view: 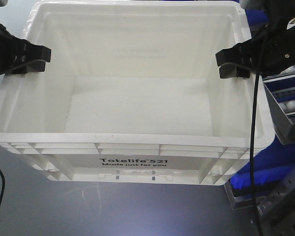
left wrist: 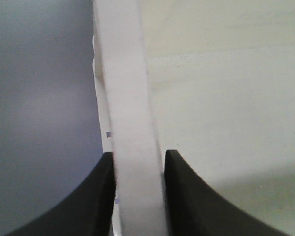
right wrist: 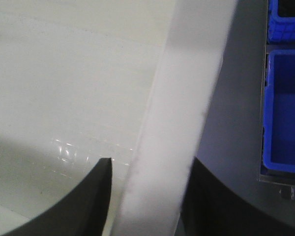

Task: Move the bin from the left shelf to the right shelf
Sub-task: 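Hold the tote with both grippers while the base turns away, then keep holding the tote while the base drives toward the other shelf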

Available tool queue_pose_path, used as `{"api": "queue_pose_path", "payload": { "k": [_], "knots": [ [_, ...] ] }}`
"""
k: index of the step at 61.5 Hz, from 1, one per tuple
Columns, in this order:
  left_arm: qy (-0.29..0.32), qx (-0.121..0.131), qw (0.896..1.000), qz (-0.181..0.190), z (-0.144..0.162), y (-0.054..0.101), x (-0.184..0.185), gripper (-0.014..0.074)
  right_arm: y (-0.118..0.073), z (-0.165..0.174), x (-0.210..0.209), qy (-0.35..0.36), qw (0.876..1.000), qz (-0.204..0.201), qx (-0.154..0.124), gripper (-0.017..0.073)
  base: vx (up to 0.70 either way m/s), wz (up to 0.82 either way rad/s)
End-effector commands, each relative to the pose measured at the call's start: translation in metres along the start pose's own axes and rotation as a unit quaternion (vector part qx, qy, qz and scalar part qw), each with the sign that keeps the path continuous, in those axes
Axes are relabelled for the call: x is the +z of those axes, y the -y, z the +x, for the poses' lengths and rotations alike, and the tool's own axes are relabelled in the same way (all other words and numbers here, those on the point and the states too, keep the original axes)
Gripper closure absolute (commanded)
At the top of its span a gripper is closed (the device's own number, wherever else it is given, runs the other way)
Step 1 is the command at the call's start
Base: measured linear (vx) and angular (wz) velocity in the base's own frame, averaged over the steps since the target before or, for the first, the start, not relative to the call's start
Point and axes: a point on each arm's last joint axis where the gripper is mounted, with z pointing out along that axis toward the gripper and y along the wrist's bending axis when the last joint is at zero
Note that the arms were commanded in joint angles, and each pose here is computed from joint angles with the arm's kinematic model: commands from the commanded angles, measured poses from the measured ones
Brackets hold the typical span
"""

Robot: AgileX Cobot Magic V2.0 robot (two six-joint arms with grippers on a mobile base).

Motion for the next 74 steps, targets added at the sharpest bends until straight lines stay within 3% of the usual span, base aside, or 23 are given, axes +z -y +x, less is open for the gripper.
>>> {"api": "queue_pose_path", "payload": {
  "k": [1, 74],
  "knots": [
    [0.094, 0.014, 0.995, 0.021, -0.0169, 0.0095, -0.0281, 0.0598, -0.0027, -0.0146, -0.0246, 0.08, 0.997, 0.005, -0.016, 0.0564, 0.41, 0.17],
    [0.094, 0.014, 0.995, 0.021, -0.0169, 0.0095, -0.0281, 0.0598, -0.0028, -0.0142, -0.0246, 0.078, 0.997, 0.004, -0.015, 0.0564, 0.42, 0.11]
  ]
}}
